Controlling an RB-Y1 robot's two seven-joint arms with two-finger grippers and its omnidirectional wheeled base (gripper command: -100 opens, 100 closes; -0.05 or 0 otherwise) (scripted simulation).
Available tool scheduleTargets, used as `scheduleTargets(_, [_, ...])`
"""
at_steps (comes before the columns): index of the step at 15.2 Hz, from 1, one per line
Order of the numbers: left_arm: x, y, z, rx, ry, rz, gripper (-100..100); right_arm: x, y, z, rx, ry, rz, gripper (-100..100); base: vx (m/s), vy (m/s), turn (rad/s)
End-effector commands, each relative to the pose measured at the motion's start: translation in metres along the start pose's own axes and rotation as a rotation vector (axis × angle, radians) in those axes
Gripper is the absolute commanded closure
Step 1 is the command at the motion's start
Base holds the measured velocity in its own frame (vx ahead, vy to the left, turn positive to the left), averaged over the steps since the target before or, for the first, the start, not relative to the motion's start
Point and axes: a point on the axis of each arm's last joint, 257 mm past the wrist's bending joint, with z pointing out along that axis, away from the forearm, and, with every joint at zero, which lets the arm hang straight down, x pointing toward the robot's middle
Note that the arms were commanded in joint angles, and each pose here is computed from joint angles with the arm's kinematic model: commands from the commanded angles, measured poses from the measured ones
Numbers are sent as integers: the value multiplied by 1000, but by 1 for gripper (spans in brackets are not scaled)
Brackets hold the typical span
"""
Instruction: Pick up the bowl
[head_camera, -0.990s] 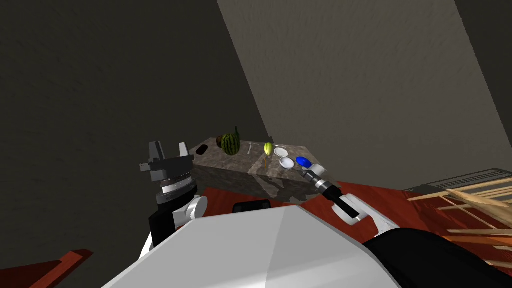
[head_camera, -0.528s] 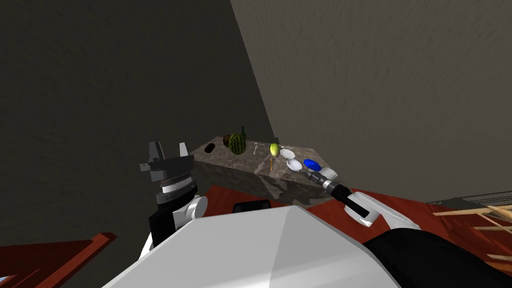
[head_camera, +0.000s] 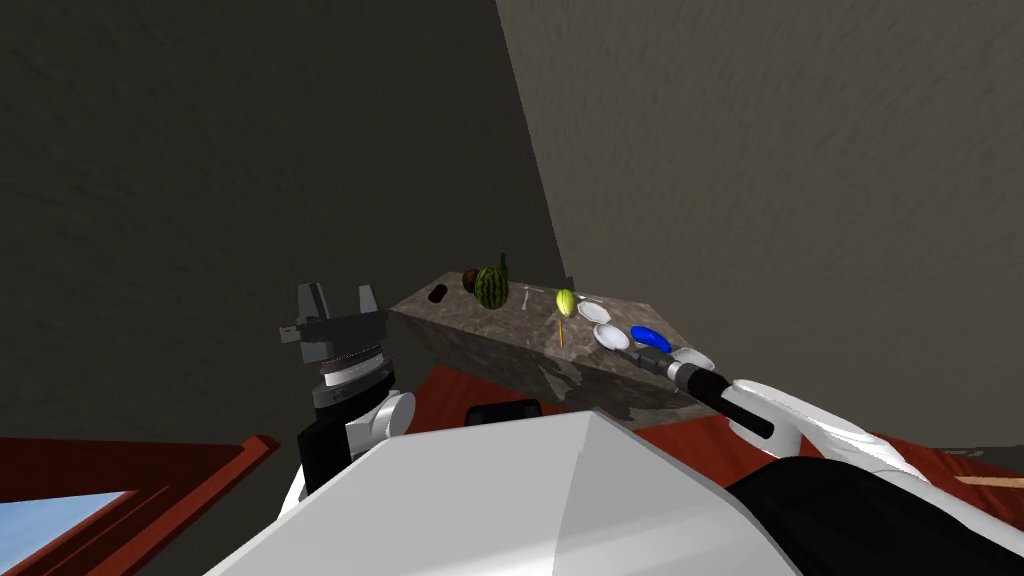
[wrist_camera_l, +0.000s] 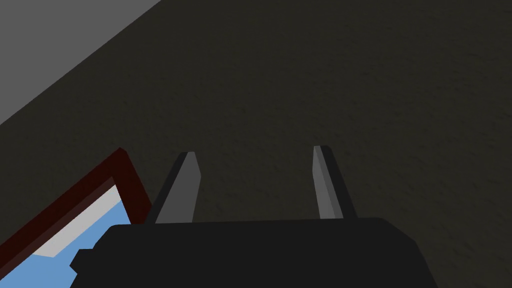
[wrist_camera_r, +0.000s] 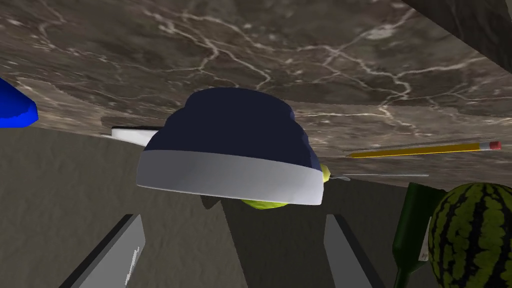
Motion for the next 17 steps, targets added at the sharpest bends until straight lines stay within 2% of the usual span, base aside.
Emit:
scheduleTargets(1, [0,0,0,0,0,0,0,17,-21,-8,21,73,-80,-100,16,112,190])
scheduleTargets(2, [0,0,0,0,0,0,0,15,-22,-8,20,76,-90,-100,24,109,161])
scheduleTargets(3, [0,0,0,0,0,0,0,31,-36,-17,35,127,-132,-100,26,119,160])
scheduleTargets(5, [0,0,0,0,0,0,0,26,-38,-16,32,132,-150,-100,31,91,83])
scheduleTargets(6, [0,0,0,0,0,0,0,38,-52,-25,41,188,-203,-100,35,70,121])
scheduleTargets(7, [0,0,0,0,0,0,0,37,-52,-25,41,188,-206,-100,30,72,128])
scheduleTargets(8, [0,0,0,0,0,0,0,49,-66,-35,47,246,-258,-100,36,89,184])
scheduleTargets(9, [0,0,0,0,0,0,0,49,-66,-35,47,246,-259,-100,39,95,161])
scheduleTargets(10, [0,0,0,0,0,0,0,61,-78,-45,50,303,-308,-100,42,112,152])
scheduleTargets(12, [0,0,0,0,0,0,0,61,-78,-45,50,303,-308,-100,29,93,74])
scheduleTargets(13, [0,0,0,0,0,0,0,74,-89,-57,50,361,-353,-100,24,81,100])
scheduleTargets(14, [0,0,0,0,0,0,0,74,-89,-57,50,361,-353,-100,24,78,119])
scheduleTargets(15, [0,0,0,0,0,0,0,86,-100,-69,48,417,-394,-100,32,91,149])
scheduleTargets(16, [0,0,0,0,0,0,0,86,-100,-69,48,417,-394,-100,37,86,111])
scheduleTargets(17, [0,0,0,0,0,0,0,98,-109,-81,44,473,-431,-100,34,80,123])
